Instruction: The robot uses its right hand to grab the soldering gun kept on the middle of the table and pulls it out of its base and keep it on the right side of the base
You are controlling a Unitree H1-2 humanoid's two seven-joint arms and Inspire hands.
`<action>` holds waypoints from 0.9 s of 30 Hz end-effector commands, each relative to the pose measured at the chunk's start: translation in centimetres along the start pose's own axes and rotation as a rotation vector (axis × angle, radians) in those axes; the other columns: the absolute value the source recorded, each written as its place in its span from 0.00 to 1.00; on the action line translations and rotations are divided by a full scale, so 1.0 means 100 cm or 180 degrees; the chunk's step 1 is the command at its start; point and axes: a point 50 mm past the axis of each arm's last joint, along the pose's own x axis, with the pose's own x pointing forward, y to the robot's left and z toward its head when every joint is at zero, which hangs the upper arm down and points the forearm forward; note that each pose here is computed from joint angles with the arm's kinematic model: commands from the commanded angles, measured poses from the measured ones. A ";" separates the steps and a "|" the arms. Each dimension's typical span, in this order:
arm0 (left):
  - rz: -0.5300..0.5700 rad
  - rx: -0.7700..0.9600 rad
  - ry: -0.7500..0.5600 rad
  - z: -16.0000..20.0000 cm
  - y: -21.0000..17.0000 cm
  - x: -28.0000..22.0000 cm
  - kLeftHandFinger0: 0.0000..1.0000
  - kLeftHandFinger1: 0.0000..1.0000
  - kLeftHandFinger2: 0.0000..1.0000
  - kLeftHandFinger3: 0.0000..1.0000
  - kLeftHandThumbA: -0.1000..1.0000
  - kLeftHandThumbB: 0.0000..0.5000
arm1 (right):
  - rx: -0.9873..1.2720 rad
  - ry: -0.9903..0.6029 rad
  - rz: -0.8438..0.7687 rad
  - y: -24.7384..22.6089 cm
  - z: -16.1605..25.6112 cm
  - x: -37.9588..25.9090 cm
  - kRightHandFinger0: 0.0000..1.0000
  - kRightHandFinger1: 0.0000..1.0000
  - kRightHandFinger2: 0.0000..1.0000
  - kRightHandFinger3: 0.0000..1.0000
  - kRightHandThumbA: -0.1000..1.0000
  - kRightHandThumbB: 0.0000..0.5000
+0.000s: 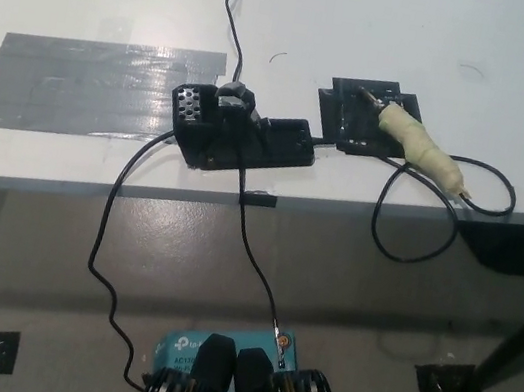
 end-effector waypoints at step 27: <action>0.0091 0.0145 -0.0033 0.005 0.015 -0.008 0.75 0.83 0.97 1.00 0.63 0.29 | -0.0497 -0.0395 0.0127 -0.008 0.024 0.008 0.01 0.02 0.25 0.79 0.06 0.23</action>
